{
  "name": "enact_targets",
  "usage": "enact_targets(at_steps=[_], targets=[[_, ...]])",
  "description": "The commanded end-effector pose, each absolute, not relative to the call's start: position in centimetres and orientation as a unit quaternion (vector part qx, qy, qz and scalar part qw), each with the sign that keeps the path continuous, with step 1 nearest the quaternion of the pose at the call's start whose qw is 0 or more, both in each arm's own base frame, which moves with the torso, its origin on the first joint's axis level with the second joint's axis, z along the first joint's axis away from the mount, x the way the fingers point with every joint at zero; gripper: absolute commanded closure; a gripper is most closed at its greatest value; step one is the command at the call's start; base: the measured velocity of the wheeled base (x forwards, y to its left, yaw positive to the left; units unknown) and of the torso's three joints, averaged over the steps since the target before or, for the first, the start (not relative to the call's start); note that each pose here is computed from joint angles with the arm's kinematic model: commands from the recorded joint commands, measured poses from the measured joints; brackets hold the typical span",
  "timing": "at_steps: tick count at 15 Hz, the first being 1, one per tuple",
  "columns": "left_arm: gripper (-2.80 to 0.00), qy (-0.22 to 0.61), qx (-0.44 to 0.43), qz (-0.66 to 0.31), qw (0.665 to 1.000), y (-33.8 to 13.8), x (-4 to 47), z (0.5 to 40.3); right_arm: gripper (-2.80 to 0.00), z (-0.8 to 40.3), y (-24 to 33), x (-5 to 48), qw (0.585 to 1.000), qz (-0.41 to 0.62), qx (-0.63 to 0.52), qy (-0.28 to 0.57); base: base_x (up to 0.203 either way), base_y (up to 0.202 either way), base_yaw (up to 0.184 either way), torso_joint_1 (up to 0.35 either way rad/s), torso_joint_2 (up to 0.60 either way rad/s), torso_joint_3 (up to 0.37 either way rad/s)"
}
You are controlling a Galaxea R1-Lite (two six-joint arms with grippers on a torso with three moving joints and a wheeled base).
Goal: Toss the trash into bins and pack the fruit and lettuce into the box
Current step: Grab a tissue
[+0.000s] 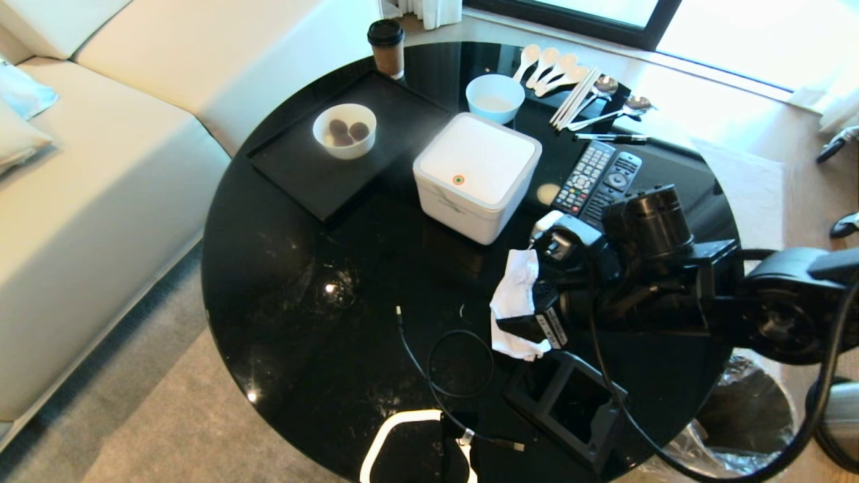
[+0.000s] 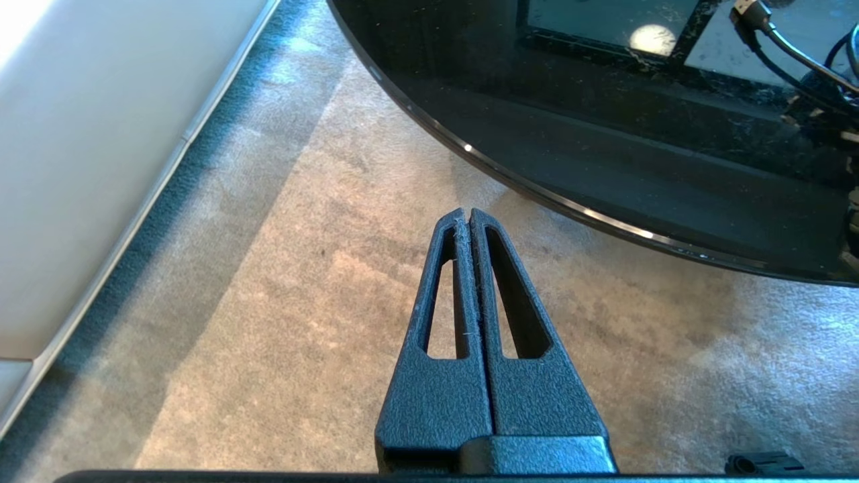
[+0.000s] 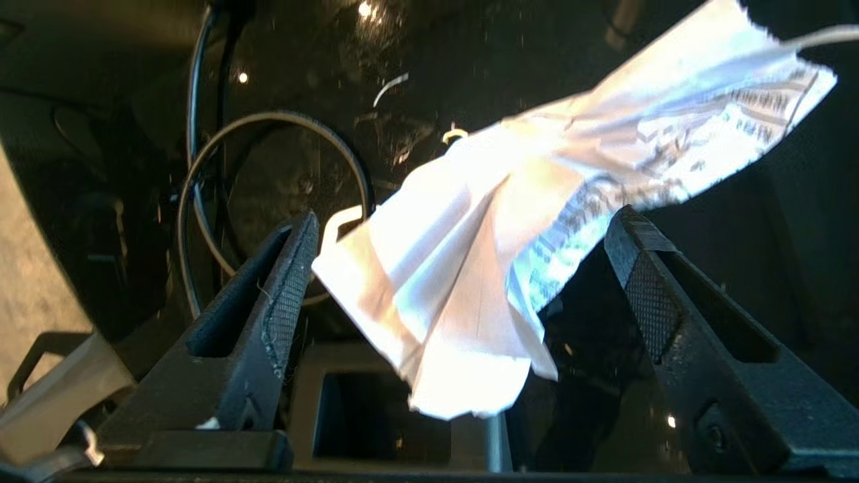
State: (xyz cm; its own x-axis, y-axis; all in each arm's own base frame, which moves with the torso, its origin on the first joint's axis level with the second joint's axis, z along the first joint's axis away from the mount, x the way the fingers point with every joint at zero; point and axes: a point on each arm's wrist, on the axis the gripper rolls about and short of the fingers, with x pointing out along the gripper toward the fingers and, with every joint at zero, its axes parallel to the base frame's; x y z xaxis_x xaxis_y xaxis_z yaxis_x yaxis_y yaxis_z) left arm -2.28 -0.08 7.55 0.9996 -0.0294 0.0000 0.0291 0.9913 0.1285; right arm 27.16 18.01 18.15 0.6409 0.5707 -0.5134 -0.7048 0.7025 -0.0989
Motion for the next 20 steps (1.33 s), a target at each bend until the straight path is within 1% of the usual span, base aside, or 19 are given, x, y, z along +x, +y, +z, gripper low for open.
enact_targets(at_steps=[1,6,19,20], targets=[[0.00,0.000,0.065,-0.015,0.998,-0.1,-2.3,7.6,-2.80,17.3,18.5,27.8,0.893,0.358,-0.147,0.229,0.000,0.000,0.000,0.000,0.00,0.000],[0.00,0.000,0.064,-0.015,0.998,-0.1,-2.3,7.6,-2.80,16.9,18.9,28.3,0.897,0.356,-0.147,0.219,0.000,0.000,0.000,0.000,0.00,0.000],[0.00,0.000,0.064,-0.015,0.998,-0.1,-2.3,7.6,-2.80,16.2,19.0,28.4,0.894,0.356,-0.153,0.224,0.000,0.000,0.000,0.000,0.00,0.000],[0.00,0.000,0.064,-0.015,0.998,-0.1,-2.3,7.6,0.00,16.2,19.0,28.4,0.894,0.356,-0.153,0.224,0.000,0.000,0.000,0.000,0.00,0.000]])
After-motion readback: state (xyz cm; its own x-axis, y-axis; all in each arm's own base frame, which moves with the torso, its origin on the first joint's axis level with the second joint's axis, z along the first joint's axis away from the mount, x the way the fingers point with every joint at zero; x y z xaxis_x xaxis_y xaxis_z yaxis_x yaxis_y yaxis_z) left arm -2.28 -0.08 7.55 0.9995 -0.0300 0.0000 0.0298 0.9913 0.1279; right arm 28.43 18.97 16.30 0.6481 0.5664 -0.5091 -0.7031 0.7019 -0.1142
